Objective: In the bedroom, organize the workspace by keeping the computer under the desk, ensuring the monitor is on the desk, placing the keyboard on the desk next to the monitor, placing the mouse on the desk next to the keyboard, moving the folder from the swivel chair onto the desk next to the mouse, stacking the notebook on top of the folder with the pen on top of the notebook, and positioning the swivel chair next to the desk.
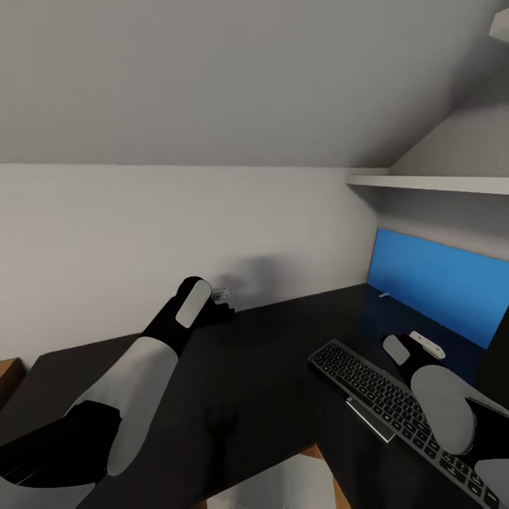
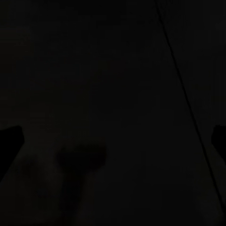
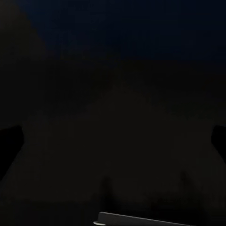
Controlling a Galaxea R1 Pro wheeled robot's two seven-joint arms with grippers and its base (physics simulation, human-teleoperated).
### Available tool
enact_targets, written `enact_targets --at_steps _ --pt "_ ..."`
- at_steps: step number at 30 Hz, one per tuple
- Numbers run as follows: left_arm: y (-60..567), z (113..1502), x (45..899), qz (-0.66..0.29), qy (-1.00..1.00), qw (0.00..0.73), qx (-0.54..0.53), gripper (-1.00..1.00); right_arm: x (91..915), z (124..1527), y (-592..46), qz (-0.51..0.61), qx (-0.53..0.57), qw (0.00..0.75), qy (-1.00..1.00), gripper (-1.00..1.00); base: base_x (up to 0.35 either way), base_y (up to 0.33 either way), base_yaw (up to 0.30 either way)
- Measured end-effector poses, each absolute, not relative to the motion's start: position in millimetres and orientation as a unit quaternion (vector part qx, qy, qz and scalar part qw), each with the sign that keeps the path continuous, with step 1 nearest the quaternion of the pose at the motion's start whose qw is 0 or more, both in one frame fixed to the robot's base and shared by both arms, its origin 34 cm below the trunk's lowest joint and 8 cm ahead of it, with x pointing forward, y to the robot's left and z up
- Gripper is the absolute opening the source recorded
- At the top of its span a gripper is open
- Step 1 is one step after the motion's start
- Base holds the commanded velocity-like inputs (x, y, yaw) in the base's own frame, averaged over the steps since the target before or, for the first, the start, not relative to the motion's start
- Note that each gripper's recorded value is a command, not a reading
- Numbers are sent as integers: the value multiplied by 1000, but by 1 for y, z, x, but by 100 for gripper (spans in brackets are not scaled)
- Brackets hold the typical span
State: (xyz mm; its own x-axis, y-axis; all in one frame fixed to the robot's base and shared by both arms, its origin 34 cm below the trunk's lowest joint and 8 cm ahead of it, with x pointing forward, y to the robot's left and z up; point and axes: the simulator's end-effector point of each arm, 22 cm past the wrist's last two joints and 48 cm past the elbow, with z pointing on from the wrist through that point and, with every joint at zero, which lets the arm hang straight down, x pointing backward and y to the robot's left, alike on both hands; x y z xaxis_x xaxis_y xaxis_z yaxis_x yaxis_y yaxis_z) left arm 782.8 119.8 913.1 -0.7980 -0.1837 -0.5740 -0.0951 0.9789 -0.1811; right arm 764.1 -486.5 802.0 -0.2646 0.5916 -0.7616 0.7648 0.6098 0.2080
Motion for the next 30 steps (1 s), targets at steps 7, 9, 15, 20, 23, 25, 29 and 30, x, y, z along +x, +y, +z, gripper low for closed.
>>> enact_targets --at_steps 7,9,15,20,23,25,29,30 --pt "120 913 783 -72 945 309 -74 100 764 802 -486 -101 430 428 789 100 0 0 0" --pt "120 909 782 -71 945 309 -74 100 764 798 -486 -101 430 428 789 100 0 0 0" --pt "120 898 781 -70 945 310 -74 100 763 787 -486 -101 430 428 789 100 0 0 0" --pt "120 889 780 -70 945 310 -74 100 762 778 -486 -101 430 428 789 100 0 0 0" --pt "120 883 780 -71 945 310 -74 100 761 772 -486 -101 430 428 789 100 0 0 0" --pt "120 880 779 -71 945 309 -74 100 761 769 -486 -101 430 428 789 100 0 0 0" --pt "120 872 778 -72 945 309 -74 100 760 761 -486 -101 430 428 789 100 0 0 0" --pt "120 870 778 -72 945 309 -74 100 759 759 -486 -101 430 428 789 100 0 0 0"
